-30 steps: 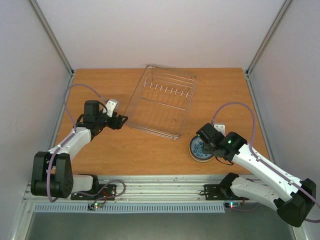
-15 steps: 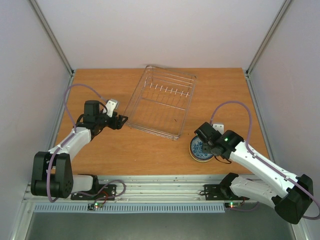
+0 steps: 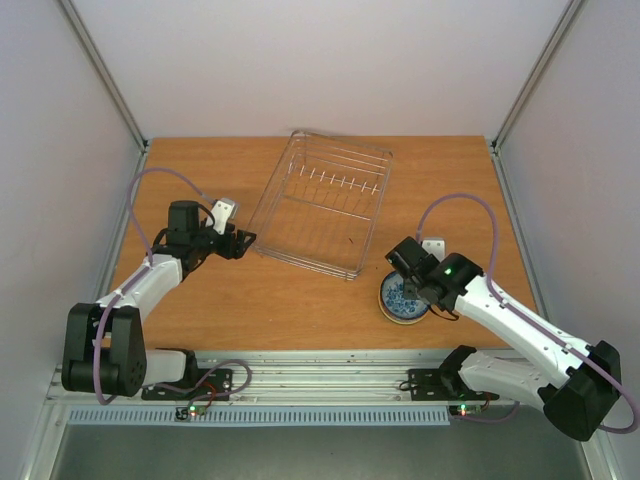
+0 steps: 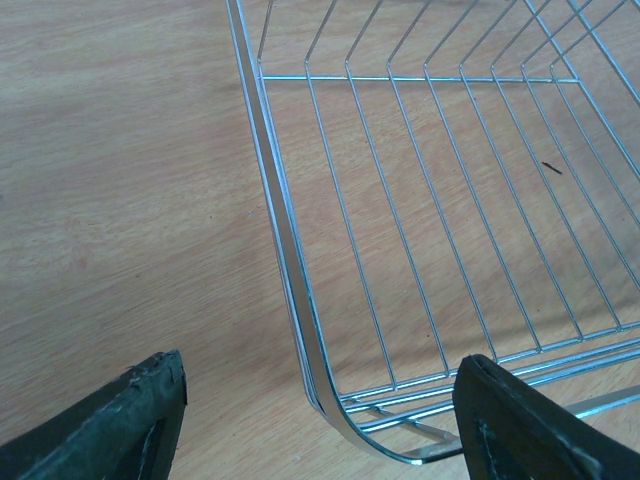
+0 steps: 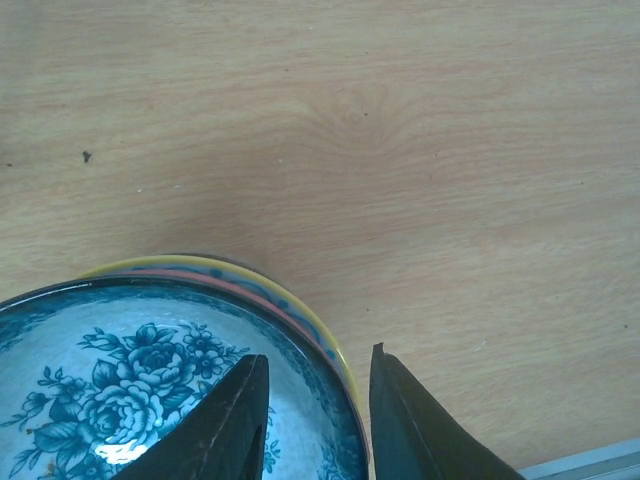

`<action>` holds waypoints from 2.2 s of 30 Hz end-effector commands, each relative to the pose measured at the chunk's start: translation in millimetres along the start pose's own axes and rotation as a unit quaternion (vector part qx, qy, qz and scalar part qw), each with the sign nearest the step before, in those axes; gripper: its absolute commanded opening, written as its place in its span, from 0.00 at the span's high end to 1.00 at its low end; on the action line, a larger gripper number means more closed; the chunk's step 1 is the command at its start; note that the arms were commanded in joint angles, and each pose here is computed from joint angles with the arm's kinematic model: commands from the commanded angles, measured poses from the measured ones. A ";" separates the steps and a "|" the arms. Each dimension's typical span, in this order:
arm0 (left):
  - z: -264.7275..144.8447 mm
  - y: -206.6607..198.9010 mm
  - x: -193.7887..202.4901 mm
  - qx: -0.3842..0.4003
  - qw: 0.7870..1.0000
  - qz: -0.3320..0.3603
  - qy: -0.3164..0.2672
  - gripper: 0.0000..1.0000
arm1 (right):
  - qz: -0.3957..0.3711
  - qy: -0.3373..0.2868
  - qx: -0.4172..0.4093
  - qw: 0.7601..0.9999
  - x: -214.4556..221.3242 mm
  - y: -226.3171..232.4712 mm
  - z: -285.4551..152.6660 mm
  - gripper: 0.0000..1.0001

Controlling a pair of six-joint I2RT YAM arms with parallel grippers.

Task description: Load the bowls into the dish rack

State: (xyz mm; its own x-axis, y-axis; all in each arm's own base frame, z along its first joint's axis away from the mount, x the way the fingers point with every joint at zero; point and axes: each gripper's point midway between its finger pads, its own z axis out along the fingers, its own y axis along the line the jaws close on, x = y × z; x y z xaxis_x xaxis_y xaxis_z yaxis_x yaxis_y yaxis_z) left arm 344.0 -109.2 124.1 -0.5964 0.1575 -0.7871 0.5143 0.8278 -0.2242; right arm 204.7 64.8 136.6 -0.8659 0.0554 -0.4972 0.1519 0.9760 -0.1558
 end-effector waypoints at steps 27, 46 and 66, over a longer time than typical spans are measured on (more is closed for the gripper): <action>2.0 -1.4 -3.1 0.004 1.000 0.008 -0.009 0.25 | -0.006 -0.007 -0.005 1.000 -9.7 1.3 3.7 0.99; 15.1 -172.3 -33.5 0.151 0.973 0.137 0.108 0.30 | 0.041 -0.082 -0.021 0.996 -31.4 -21.8 -34.4 0.38; 57.3 -331.3 -26.3 0.211 0.934 0.192 0.215 0.28 | 0.105 -0.139 0.010 0.985 -35.4 -57.2 -52.1 0.37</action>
State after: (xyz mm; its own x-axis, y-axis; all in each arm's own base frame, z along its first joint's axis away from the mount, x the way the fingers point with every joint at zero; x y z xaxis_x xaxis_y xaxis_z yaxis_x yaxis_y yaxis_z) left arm 220.9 -408.2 192.0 -0.4025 0.6650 -0.6291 0.9141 0.3292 -0.2368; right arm 206.3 35.0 192.8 -0.7127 0.1424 -0.6869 0.2476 0.9672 -0.0564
